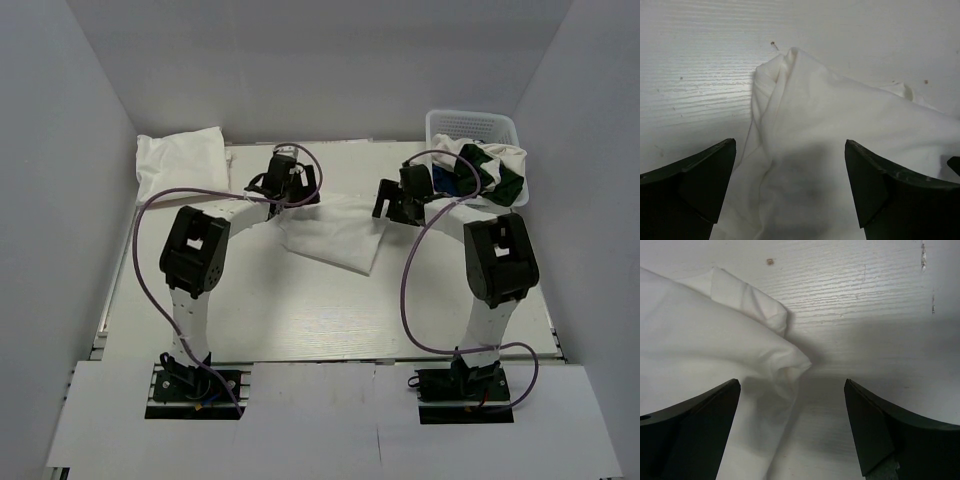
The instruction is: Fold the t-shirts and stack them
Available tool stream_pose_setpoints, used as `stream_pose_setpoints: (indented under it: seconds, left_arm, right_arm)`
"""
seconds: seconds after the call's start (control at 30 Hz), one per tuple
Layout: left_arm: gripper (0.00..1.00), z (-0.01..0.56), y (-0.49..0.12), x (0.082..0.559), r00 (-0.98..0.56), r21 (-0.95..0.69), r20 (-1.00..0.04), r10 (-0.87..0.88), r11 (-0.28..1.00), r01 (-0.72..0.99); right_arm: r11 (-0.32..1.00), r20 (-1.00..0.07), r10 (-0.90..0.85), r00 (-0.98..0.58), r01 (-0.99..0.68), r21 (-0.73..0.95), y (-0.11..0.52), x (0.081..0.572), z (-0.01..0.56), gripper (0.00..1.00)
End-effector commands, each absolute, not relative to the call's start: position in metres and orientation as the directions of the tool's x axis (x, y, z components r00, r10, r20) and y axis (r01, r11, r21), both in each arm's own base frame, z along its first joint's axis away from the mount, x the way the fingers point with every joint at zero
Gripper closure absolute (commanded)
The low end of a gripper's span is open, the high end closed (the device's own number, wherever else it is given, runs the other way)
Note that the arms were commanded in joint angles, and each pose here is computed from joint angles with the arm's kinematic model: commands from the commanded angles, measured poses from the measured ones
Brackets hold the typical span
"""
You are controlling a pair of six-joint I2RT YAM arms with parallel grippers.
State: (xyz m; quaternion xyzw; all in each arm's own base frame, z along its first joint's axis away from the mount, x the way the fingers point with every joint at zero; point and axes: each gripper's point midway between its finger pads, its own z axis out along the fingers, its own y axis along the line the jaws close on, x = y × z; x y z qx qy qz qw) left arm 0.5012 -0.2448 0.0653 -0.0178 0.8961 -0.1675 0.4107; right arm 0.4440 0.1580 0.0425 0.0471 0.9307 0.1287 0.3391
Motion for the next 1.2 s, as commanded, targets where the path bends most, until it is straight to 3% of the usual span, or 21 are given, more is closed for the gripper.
stream_pose_setpoints:
  seconds: [0.0, 0.2, 0.43, 0.53, 0.77, 0.87, 0.97, 1.03, 1.17]
  left_arm:
    - [0.0, 0.106, -0.246, 0.487, -0.656, -0.345, -0.736, -0.167, 0.926, 0.152]
    - [0.0, 0.082, -0.259, 0.454, -0.74, -0.388, -0.662, -0.117, 0.899, 0.205]
    - [0.0, 0.018, -0.231, 0.424, -0.825, -0.273, -0.56, -0.071, 0.957, 0.103]
    - [0.04, 0.012, -0.24, 0.417, -0.832, -0.264, -0.554, -0.018, 0.952, 0.155]
    - [0.25, -0.009, -0.266, 0.41, -0.837, -0.201, -0.535, 0.118, 0.944, 0.262]
    - [0.5, -0.02, -0.272, 0.405, -0.841, -0.162, -0.515, 0.169, 0.944, 0.289]
    - [0.97, -0.025, -0.27, 0.403, -0.845, -0.132, -0.504, 0.181, 0.95, 0.282]
    - [1.0, -0.018, -0.262, 0.411, -0.835, -0.088, -0.528, 0.157, 0.967, 0.238]
    - [1.0, 0.042, -0.234, 0.45, -0.712, 0.07, -0.688, 0.142, 0.989, 0.13]
  right_arm:
    - [0.948, -0.692, 0.182, -0.698, -0.061, 0.311, 0.166, 0.449, 0.094, 0.1]
    - [0.93, -0.691, 0.182, -0.7, -0.107, 0.353, 0.171, 0.426, 0.101, 0.1]
    - [0.923, -0.664, 0.178, -0.727, -0.111, 0.369, 0.171, 0.407, 0.091, 0.1]
    - [0.915, -0.655, 0.18, -0.733, -0.12, 0.386, 0.175, 0.404, 0.089, 0.1]
    - [0.903, -0.659, 0.186, -0.728, -0.139, 0.408, 0.18, 0.404, 0.089, 0.1]
    - [0.904, -0.669, 0.193, -0.718, -0.135, 0.405, 0.177, 0.403, 0.091, 0.1]
    - [0.91, -0.689, 0.203, -0.696, -0.126, 0.395, 0.173, 0.403, 0.096, 0.1]
    - [0.916, -0.698, 0.205, -0.686, -0.116, 0.383, 0.167, 0.4, 0.095, 0.1]
    - [0.918, -0.752, 0.224, -0.62, -0.125, 0.377, 0.16, 0.395, 0.11, 0.1]
